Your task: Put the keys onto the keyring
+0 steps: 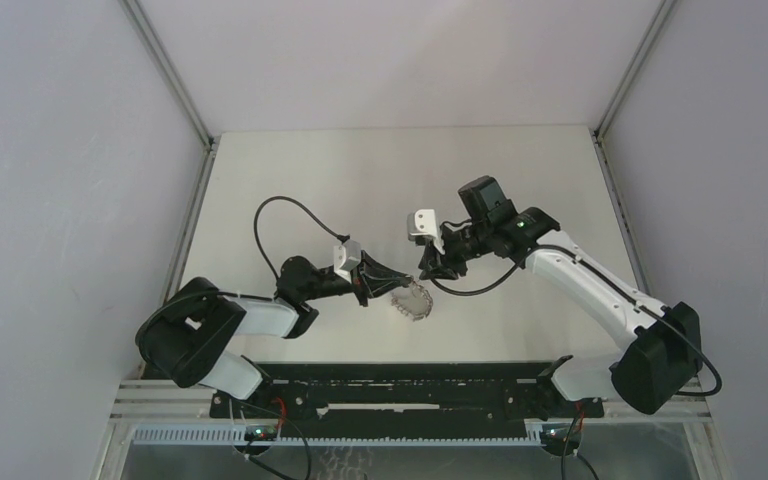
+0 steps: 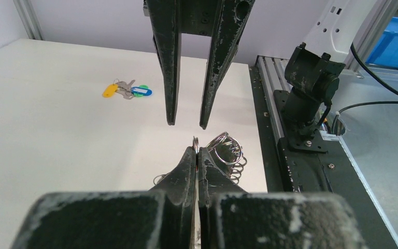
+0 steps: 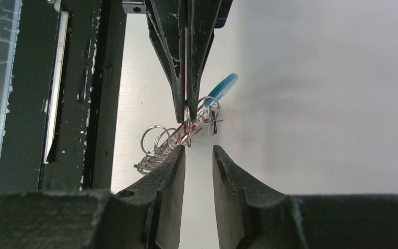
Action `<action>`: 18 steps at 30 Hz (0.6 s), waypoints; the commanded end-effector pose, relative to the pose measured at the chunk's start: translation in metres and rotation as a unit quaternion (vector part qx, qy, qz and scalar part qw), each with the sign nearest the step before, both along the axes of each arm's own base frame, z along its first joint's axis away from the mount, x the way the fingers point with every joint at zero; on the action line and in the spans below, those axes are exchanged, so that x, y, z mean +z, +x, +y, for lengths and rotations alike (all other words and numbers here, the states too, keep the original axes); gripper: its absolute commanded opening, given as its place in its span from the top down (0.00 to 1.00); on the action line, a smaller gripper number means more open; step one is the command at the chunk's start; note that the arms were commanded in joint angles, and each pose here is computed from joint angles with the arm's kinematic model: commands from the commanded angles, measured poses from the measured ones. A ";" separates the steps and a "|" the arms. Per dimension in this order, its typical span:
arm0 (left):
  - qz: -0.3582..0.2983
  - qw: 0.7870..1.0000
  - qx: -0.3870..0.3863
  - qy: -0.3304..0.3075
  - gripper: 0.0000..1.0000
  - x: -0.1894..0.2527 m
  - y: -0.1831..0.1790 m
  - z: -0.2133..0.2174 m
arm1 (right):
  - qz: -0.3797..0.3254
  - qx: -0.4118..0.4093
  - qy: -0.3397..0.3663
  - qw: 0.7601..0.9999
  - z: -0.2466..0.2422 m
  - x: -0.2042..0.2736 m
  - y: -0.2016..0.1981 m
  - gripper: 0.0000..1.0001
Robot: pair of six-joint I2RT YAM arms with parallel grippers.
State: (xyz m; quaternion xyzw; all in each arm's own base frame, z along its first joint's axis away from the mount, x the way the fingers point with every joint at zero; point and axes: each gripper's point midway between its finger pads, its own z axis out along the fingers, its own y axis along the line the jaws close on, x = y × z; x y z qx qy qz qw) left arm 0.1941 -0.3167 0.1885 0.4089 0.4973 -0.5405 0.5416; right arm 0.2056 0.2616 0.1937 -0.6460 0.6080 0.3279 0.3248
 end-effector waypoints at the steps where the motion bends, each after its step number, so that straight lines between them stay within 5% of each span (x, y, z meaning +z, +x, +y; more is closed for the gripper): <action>1: -0.036 0.999 -0.002 -0.032 1.00 0.023 -0.003 0.001 | -0.012 0.029 0.041 0.999 0.013 0.011 0.001 0.75; 11: -0.039 0.999 -0.002 -0.035 1.00 0.026 -0.004 0.001 | 0.012 0.038 0.035 0.999 0.016 -0.001 -0.001 0.81; 16: -0.039 0.999 -0.007 -0.035 1.00 0.026 -0.005 0.001 | 0.023 0.037 0.032 0.999 0.016 -0.006 0.000 1.00; 18: -0.041 0.998 -0.009 -0.035 1.00 0.027 -0.006 0.001 | 0.029 0.033 0.030 0.999 0.016 -0.008 0.002 1.00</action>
